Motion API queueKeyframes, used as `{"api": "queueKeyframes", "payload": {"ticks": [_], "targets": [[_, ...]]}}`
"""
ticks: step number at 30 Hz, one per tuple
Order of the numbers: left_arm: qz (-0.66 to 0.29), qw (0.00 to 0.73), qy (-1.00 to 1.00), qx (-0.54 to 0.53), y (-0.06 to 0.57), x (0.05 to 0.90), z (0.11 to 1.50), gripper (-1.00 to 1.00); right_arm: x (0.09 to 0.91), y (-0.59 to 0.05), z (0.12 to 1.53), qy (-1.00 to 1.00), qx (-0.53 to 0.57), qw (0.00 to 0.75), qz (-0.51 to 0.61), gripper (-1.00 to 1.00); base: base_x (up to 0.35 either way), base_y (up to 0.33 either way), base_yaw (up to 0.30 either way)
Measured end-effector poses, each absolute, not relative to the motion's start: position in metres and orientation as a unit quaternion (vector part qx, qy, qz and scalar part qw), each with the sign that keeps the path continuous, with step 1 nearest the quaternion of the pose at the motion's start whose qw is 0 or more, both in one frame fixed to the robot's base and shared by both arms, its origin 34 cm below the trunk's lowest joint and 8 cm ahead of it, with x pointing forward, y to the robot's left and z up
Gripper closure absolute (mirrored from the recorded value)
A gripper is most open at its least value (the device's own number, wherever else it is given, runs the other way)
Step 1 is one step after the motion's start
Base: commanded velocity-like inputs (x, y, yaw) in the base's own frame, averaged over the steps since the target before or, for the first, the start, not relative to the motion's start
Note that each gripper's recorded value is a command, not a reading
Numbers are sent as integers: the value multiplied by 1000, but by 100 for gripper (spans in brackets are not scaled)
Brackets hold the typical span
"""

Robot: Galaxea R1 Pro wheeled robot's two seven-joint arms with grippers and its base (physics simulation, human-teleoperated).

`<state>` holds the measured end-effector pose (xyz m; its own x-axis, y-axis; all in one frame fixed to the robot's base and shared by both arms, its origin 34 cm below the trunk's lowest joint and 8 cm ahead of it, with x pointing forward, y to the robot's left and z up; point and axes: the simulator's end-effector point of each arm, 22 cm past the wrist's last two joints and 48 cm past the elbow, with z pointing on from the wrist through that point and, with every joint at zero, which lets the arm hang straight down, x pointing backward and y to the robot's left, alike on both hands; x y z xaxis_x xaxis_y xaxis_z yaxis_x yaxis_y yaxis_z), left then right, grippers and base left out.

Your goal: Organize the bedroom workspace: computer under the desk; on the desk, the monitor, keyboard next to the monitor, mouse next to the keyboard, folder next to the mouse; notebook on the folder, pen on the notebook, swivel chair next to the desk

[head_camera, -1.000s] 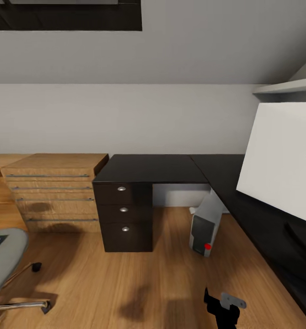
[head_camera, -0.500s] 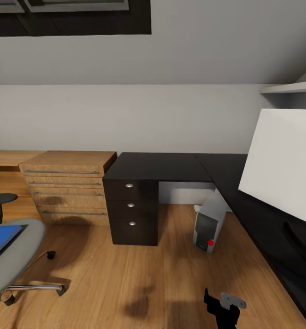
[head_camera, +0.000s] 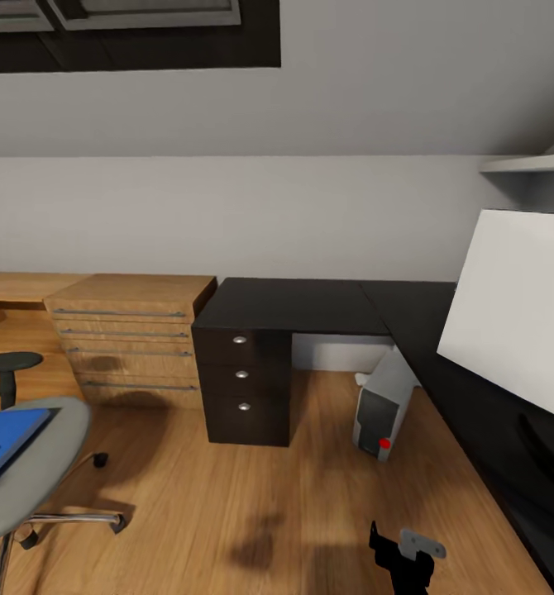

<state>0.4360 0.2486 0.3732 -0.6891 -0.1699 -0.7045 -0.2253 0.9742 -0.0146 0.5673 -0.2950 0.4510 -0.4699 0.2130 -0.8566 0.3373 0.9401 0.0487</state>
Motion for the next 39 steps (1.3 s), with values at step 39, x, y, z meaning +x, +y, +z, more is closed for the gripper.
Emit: {"api": "queueKeyframes", "payload": {"ticks": [39], "targets": [[36,378,919,-107,248,447,450,-100,579,-295,529,854,161,490,-64,-100,-226,0,1]]}}
